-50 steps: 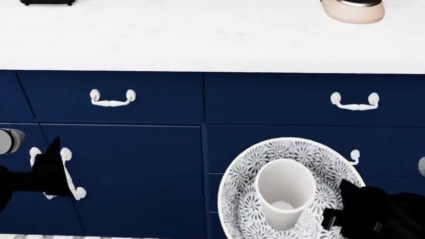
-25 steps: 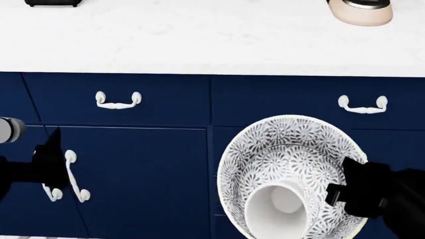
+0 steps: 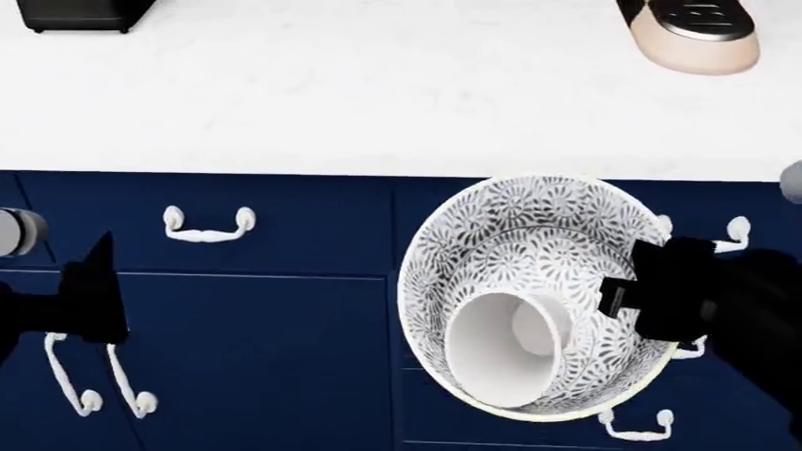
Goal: Place the cup inside the bowl on the dining table and move the bowl to any counter.
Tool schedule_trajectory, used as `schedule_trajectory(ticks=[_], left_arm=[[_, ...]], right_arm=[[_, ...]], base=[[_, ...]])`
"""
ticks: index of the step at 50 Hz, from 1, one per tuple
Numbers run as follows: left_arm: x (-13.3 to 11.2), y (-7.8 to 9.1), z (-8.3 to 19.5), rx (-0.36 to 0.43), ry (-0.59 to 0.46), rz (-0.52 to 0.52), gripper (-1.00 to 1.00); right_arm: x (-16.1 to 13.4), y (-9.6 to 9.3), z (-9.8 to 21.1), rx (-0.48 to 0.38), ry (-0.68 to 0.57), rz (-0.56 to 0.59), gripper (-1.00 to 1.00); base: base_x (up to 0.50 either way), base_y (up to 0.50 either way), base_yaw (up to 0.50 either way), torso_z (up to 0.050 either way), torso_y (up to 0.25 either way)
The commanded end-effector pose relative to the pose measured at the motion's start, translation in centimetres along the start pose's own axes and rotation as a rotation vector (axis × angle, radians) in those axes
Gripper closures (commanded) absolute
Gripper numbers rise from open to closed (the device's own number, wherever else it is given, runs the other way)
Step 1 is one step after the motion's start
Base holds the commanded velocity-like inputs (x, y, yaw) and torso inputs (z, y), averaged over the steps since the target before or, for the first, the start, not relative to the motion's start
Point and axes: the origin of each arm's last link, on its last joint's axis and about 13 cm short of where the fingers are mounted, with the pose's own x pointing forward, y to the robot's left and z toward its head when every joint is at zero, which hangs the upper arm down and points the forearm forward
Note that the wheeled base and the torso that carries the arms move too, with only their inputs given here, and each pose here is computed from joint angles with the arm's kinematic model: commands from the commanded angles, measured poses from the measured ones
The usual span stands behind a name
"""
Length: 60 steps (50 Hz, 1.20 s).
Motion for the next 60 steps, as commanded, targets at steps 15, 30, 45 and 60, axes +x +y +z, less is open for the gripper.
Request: schedule_trajectory(ticks=[15,30,45,60], left_arm=[[-0.1,0.9,0.7,-0.007,-0.035,0.022,-1.0],[-0.1,0.5,0.2,-0.012,-0.026,0.017,-1.0],[0.1,0.3,-0.2,-0.015,-0.02,0.01,-1.0],[0.0,0.3,-0.5,-0.013,-0.014,0.007,-1.0]], right_arm=[[0.1,0.5,0.8,0.018,-0.03,0.038,1.0],[1.1,0.6,0.5,0.041,-0.03,0.056,1.0],[1.5,0.5,-0.7,0.058,-0.004,0.064,1.0],[1.7,0.7,-1.2,0.067,0.0,0.074,1.0]], base=[[0.5,0.0,0.0,0.0,0.002],[0.5,0.0,0.0,0.0,0.003],[0.5,0.0,0.0,0.0,0.002],[0.5,0.0,0.0,0.001,0.002]])
